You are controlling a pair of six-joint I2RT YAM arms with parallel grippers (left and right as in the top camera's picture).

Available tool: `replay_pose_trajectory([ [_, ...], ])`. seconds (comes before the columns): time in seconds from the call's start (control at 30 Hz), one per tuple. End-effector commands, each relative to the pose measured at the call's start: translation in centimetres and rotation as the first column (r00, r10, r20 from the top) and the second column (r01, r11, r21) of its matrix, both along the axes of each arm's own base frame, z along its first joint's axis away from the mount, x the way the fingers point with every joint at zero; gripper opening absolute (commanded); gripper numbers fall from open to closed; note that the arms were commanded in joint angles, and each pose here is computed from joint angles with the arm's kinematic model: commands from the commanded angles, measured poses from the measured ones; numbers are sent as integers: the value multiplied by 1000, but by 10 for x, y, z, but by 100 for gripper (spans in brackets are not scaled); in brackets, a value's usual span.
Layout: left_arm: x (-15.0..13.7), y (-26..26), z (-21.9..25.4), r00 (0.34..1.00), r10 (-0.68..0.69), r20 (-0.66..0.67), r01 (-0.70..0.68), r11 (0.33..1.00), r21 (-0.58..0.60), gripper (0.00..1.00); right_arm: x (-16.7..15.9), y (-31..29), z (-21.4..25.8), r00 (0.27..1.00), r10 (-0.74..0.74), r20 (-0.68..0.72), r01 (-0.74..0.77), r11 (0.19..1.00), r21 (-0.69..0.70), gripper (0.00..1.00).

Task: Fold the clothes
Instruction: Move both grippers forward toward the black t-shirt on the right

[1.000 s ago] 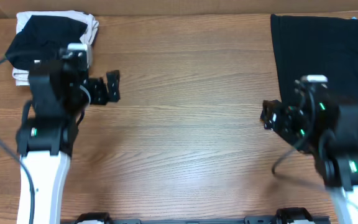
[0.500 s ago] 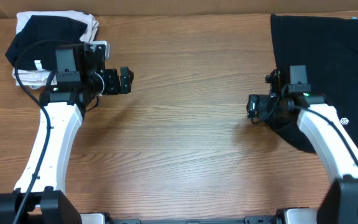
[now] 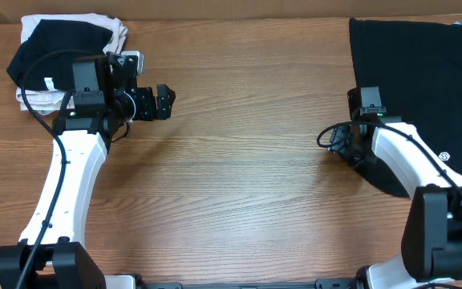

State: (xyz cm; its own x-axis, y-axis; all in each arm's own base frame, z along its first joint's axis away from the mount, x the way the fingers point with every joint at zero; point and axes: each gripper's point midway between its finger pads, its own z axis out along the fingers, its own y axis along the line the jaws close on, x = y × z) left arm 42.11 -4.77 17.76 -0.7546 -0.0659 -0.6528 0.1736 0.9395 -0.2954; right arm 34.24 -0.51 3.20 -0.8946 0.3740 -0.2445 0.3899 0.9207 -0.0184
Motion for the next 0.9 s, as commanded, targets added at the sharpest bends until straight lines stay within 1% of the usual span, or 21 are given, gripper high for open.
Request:
replay_pose_trajectory([
  [0.0,2,-5,5,999,-34,12,34,999,2,100,1,-5,-7,999,-36,10,36,999,-18,67],
  [0.13,0,-5,3,999,-34,-1,34,999,1,100,3,-5,-10,999,-36,27,37,999,-17,64],
  [0.27,0,-6,3,999,-34,-1,34,999,1,100,6,-5,-14,998,-36,51,37,999,-15,63],
  [0.57,-1,-6,1,999,-34,-8,34,999,1,100,-13,-6,-27,999,-40,-7,40,999,-19,53],
  [0.67,-1,-6,1,999,-34,-8,34,999,1,100,-17,-6,-29,999,-40,-19,40,999,-20,46],
  [0.73,-1,-6,1,999,-34,-8,34,999,1,100,-17,-6,-29,999,-40,-20,40,999,-20,40],
  [0.83,-1,-6,1,999,-34,-8,34,999,1,99,-15,-6,-29,999,-40,-11,40,999,-20,28],
  [0.87,-1,-5,1,999,-33,-8,33,999,1,97,-14,-7,-29,999,-42,-5,41,999,-23,23],
])
